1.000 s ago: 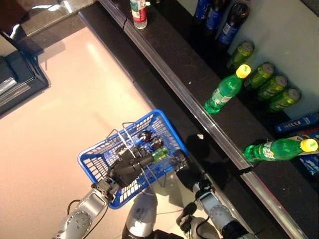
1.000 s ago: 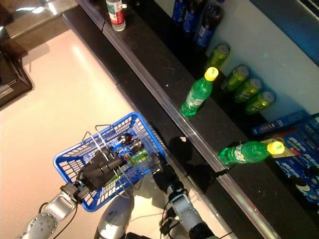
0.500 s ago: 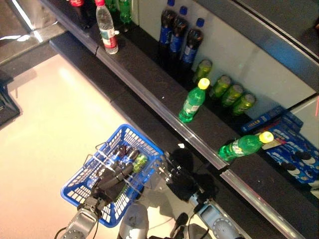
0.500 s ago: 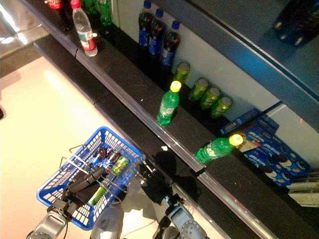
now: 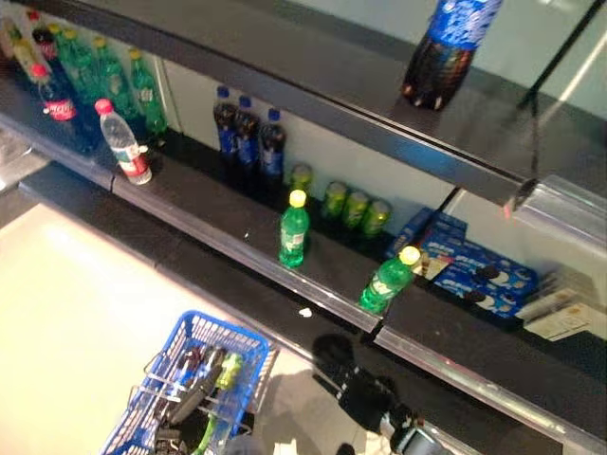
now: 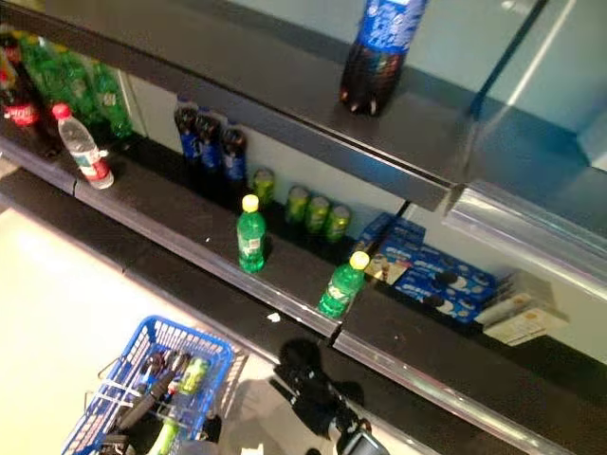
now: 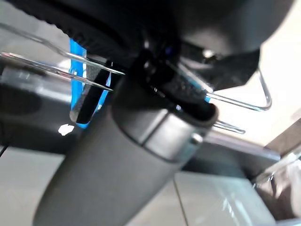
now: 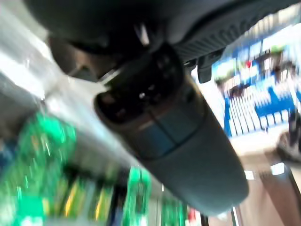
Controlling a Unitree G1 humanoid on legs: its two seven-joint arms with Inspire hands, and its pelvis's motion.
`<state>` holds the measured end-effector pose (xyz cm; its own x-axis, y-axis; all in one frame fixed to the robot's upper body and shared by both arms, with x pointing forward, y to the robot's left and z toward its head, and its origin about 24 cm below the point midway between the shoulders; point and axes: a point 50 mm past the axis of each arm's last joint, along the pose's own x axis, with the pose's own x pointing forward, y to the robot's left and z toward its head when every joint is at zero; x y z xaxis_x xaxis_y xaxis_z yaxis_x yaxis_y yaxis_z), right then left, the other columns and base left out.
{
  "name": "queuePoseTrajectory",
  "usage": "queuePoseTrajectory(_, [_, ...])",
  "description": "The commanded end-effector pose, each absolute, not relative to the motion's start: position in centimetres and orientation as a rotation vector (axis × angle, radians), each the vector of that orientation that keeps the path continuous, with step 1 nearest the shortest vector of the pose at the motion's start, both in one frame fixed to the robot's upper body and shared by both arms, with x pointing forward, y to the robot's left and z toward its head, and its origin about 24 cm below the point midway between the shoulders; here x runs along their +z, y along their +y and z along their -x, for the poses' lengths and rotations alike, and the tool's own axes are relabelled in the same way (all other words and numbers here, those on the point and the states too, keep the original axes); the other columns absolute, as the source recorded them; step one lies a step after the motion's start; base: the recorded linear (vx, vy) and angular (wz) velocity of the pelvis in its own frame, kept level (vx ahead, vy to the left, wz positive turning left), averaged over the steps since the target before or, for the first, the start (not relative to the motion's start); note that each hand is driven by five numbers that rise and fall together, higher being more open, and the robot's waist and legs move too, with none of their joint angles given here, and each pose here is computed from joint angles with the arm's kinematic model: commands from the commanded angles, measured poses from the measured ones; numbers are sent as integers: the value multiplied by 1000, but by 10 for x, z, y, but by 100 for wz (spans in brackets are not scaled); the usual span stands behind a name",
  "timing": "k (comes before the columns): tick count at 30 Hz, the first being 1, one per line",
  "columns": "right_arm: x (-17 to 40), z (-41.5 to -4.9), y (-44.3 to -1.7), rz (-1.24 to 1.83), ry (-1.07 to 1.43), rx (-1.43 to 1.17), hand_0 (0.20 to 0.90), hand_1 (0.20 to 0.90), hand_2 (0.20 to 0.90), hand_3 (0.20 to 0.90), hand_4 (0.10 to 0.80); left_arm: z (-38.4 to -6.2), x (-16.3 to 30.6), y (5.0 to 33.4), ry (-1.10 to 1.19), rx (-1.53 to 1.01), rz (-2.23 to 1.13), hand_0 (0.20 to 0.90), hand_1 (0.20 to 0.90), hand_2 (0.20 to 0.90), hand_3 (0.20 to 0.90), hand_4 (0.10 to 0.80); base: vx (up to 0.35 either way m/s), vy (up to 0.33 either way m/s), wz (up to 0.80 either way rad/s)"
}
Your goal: Pick up the drink and place into the basket.
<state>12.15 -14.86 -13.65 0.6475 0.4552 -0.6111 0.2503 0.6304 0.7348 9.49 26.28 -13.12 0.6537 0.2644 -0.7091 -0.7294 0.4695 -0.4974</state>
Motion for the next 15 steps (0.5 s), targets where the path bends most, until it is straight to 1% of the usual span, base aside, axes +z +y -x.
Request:
queuePoseTrajectory(1, [-138,-122,-174,-803,885,82,900,900,900,900,800,-123,-117,264,484,549,733,300,300,300,200,100,-10,2,-8])
queuePoseTrajectory(2, [-141,-120,-178,-761,906,57,900,900,900,900,800,-120,-121,262,509,569,744,300,300,300,200,100,-18,-1,-17])
queuePoseTrajectory(4, [-153,-105,-192,-572,1018,-12,900,900,900,900,800,-111,-133,256,578,626,775,300,300,300,200,100,-22,-3,-18])
queuePoseTrajectory(6, [-154,-104,-194,-517,1034,-17,900,900,900,900,800,-110,-135,255,595,634,775,300,300,300,200,100,-9,-2,-6])
queuePoseTrajectory(7, [-157,-100,-200,-413,1071,-10,900,900,900,900,800,-105,-139,253,643,648,761,300,300,300,200,100,0,0,0])
queuePoseTrajectory(10, [-165,-81,-210,-229,1215,-39,900,900,900,900,800,-95,-147,253,757,672,658,300,300,300,200,100,0,0,0])
queuePoseTrajectory(13, [-170,-63,-217,-208,1318,-147,900,900,900,900,800,-81,-154,252,862,737,614,300,300,300,200,100,0,0,0])
queuePoseTrajectory(14, [-171,-60,-220,-178,1326,-183,900,900,900,900,800,-74,-157,253,894,766,607,300,300,300,200,100,0,0,0])
queuePoseTrajectory(15, [-171,-60,-220,-178,1326,-183,900,900,900,900,800,-74,-157,253,894,765,607,300,300,300,200,100,0,0,0])
